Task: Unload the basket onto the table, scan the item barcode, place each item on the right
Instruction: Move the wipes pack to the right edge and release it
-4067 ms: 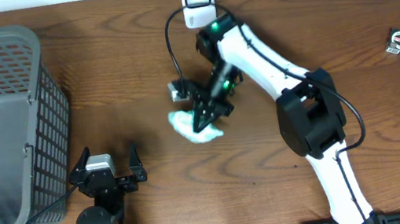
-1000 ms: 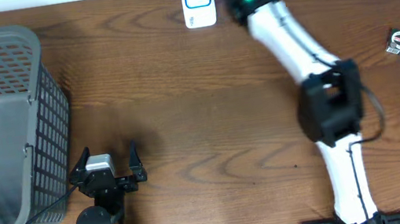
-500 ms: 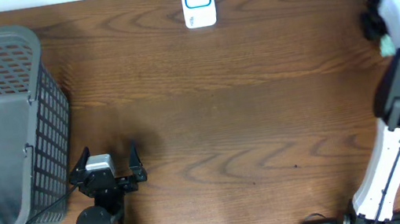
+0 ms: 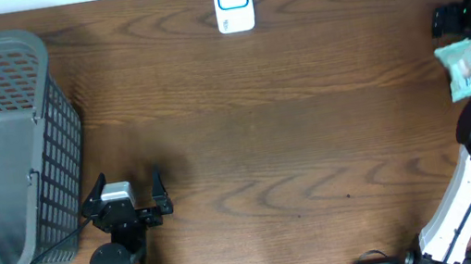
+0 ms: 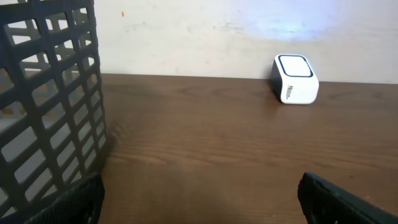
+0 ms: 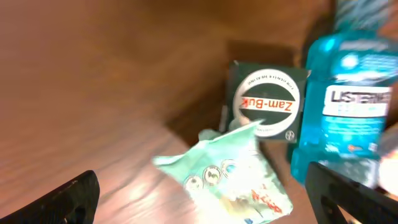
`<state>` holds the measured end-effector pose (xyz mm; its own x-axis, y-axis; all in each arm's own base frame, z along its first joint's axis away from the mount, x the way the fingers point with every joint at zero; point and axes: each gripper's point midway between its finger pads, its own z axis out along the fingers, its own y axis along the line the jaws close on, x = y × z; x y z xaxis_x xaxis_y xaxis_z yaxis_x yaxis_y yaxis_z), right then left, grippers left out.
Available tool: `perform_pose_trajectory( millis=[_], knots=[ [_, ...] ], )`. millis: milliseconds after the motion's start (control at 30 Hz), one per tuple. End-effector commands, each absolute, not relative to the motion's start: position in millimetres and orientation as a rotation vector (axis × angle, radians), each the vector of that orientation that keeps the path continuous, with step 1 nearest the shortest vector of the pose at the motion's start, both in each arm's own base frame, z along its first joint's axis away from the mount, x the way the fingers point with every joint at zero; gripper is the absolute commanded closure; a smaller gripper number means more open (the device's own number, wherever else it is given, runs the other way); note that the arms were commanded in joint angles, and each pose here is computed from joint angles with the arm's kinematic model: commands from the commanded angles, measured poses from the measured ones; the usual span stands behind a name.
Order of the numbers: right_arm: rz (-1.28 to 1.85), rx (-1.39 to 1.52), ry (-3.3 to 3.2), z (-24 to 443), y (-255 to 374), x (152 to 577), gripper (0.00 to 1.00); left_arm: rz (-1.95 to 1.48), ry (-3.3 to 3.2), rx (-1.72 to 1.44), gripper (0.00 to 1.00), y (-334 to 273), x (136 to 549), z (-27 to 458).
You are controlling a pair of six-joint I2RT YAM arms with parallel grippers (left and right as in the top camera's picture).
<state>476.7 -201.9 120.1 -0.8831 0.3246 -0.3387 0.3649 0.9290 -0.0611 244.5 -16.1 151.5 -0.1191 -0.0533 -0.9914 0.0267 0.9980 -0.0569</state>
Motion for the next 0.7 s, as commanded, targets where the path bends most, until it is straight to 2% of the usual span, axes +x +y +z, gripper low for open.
perform_pose_trajectory(
  millis=[0, 133, 267, 500, 667],
  knots=[
    [-0.011, 0.416, 2.527, 232.0, -156.3, 485.2, 0.01, -0.049, 1.742, -0.024, 0.02, -13.6, 243.8, 133.1],
    [0.086, 0.293, 2.398, 303.1, -112.6, 469.5, 0.01, -0.049, 1.742, -0.024, 0.02, -13.6, 243.8, 133.1],
    [0.134, 0.18, 2.244, 379.3, -73.3, 434.2, 0.01, -0.049, 1.742, -0.024, 0.02, -13.6, 243.8, 133.1],
    [0.127, 0.064, 1.954, 494.3, -29.6, 331.9, 0.01, -0.049, 1.742, -0.024, 0.02, -13.5, 243.8, 133.1],
    [0.09, 0.026, 1.783, 543.0, -13.4, 261.2, 0.01, -0.05, 1.742, -0.024, 0.02, -13.6, 243.8, 133.1]
  ],
)
